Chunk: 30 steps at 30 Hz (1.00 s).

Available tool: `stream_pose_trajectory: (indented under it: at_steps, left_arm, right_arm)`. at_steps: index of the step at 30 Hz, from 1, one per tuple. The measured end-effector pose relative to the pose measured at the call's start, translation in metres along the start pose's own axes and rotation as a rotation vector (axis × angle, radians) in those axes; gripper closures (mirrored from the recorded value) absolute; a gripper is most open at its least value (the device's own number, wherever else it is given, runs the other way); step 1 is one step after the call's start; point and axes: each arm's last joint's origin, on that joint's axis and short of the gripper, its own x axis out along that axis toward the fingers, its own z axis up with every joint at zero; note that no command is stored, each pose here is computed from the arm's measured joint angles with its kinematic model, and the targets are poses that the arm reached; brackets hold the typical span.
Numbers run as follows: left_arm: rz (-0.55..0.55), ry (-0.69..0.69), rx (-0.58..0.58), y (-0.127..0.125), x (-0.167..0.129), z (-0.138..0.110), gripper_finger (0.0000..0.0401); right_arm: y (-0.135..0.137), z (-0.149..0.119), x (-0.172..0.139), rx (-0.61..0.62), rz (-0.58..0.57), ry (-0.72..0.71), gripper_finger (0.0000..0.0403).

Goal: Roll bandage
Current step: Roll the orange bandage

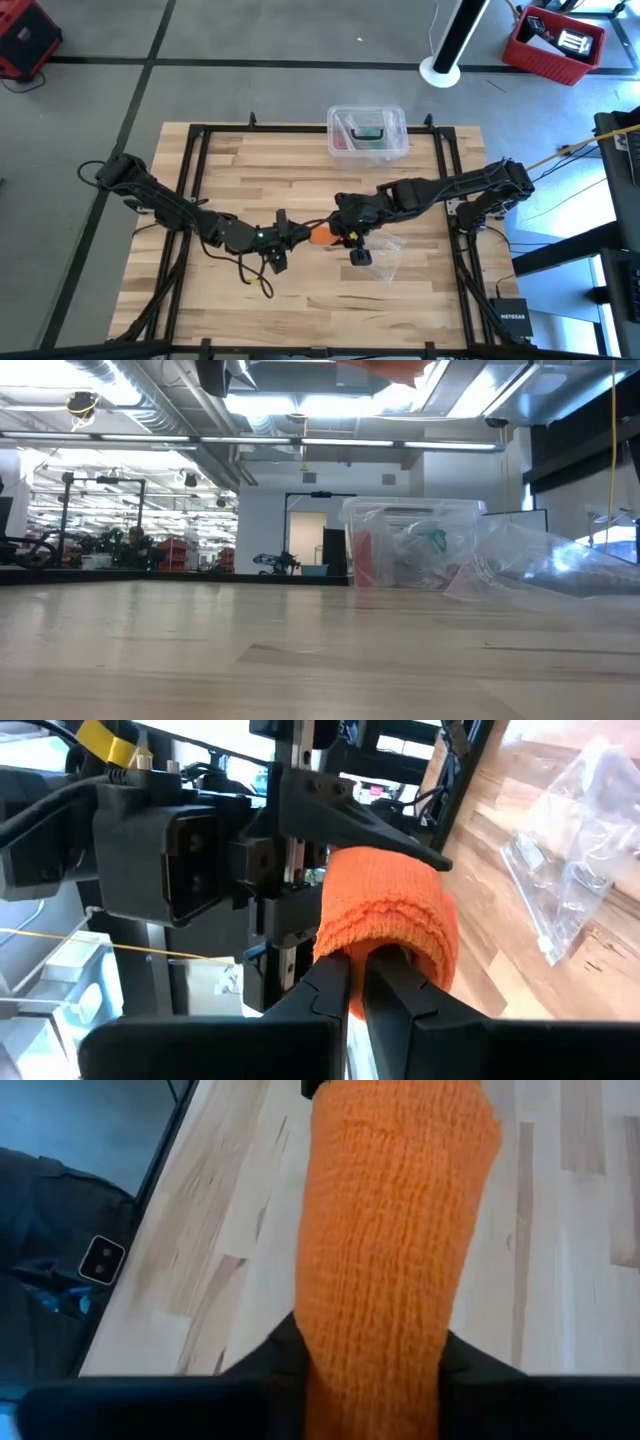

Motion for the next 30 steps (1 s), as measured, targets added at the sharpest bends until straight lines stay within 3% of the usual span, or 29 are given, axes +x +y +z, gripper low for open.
stream_pose_trajectory:
  at_steps: [3, 6, 10, 18, 24, 30]
  left_arm:
    - [-0.005, 0.003, -0.001, -0.001, 0.0, 0.0, 0.0388]
    - [-0.003, 0.01, -0.025, 0.0, 0.0, 0.0, 0.0388]
    - [-0.021, 0.017, -0.145, -0.003, 0.0, -0.001, 0.0388]
    - [-0.031, 0.05, -0.642, -0.006, 0.0, -0.002, 0.0351]
    - [-0.162, 0.18, -0.936, -0.024, -0.007, -0.006, 0.0293]
    - [-0.287, 0.388, -1.226, -0.046, -0.017, -0.014, 0.026]
  right_arm:
    - [-0.001, -0.001, 0.001, 0.013, -0.025, 0.008, 0.0327]
    - [-0.001, -0.001, 0.001, 0.017, -0.046, 0.008, 0.0306]
    - [-0.001, -0.002, 0.001, 0.018, -0.051, 0.017, 0.0285]
    - [-0.001, -0.007, -0.002, 0.021, -0.059, 0.069, 0.0321]
    - [-0.003, -0.011, 0.003, 0.026, -0.109, 0.114, 0.0315]
    - [-0.011, -0.028, 0.05, 0.024, -0.176, 0.157, 0.0317]
